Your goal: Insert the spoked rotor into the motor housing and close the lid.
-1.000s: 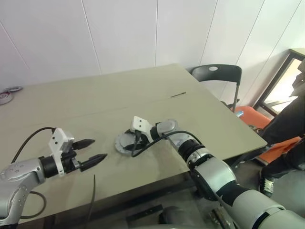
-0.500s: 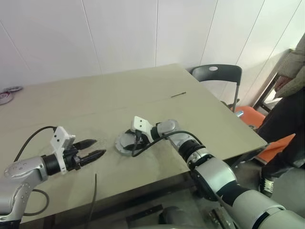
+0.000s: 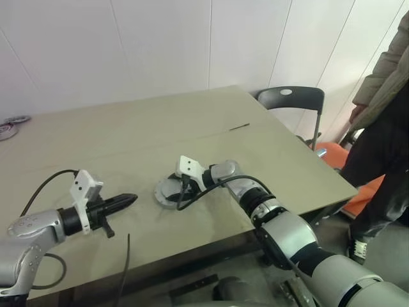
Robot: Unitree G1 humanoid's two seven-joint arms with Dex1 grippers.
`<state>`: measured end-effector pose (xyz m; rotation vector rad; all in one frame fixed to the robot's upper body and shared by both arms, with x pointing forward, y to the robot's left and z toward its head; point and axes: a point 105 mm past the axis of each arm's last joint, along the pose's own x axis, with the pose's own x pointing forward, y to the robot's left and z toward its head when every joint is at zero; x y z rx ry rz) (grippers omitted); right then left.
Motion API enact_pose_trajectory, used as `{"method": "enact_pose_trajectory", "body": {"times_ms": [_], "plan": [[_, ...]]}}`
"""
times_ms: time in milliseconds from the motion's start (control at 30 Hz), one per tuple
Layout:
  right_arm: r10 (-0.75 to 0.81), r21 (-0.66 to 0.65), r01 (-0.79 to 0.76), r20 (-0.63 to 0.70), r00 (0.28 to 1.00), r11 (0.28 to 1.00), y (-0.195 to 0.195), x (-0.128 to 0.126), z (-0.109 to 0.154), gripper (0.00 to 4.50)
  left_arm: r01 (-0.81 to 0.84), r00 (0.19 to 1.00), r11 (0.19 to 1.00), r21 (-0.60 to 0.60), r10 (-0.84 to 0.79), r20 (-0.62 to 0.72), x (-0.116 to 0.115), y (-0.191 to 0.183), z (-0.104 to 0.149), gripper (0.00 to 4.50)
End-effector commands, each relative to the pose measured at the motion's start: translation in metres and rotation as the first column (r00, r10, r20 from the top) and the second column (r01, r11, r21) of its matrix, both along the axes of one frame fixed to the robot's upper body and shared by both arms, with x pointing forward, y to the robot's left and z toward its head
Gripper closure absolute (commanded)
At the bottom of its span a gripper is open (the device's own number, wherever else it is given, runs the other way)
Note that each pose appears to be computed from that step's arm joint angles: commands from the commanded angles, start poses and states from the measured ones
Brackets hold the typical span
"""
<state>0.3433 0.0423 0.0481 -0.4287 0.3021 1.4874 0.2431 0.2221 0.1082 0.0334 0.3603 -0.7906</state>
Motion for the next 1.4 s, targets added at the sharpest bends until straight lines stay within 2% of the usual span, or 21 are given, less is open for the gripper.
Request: {"method": "enact_pose_trajectory", "body": {"times_ms": [33,133,233,400,467,667,1000,1167,1400], "plan": [[-0.038,-0.191,0.014,-0.119,0.992,0.982,-0.031,-0.016,-0.054,1.26,0.011,0.998,1.000,-0.006,-0.010,0.066,0.008,-0.005,0.012,4.48],[-0.039,-0.192,0.016,-0.120,0.992,0.981,-0.031,-0.017,-0.054,1.26,0.014,0.997,1.000,-0.002,-0.013,0.074,0.015,-0.009,0.010,4.48],[-0.041,-0.193,0.017,-0.118,0.992,0.981,-0.031,-0.017,-0.055,1.26,-0.008,0.992,0.999,0.053,0.001,0.126,0.030,-0.013,0.005,4.48],[-0.047,-0.196,0.024,-0.113,0.993,0.980,-0.031,-0.016,-0.055,1.26,0.032,0.979,0.984,0.177,-0.066,0.192,0.044,-0.022,-0.021,4.48],[-0.052,-0.198,0.029,-0.110,0.993,0.980,-0.032,-0.015,-0.056,1.26,0.044,0.968,0.981,0.189,-0.088,0.234,0.050,-0.028,-0.028,4.48],[-0.054,-0.197,0.032,-0.108,0.993,0.980,-0.032,-0.016,-0.056,1.26,0.089,0.947,0.987,0.136,-0.126,0.294,0.060,-0.049,-0.022,4.48],[-0.065,-0.197,0.043,-0.107,0.992,0.980,-0.034,-0.015,-0.057,1.26,0.104,0.957,0.988,0.112,-0.130,0.261,0.065,-0.055,-0.033,4.48],[-0.067,-0.195,0.045,-0.107,0.992,0.980,-0.034,-0.015,-0.058,1.26,0.086,0.951,0.992,0.088,-0.108,0.289,0.075,-0.064,-0.032,4.48],[-0.074,-0.194,0.053,-0.103,0.992,0.980,-0.035,-0.015,-0.058,1.26,0.094,0.972,0.991,0.096,-0.112,0.205,0.073,-0.066,-0.052,4.48]]}}
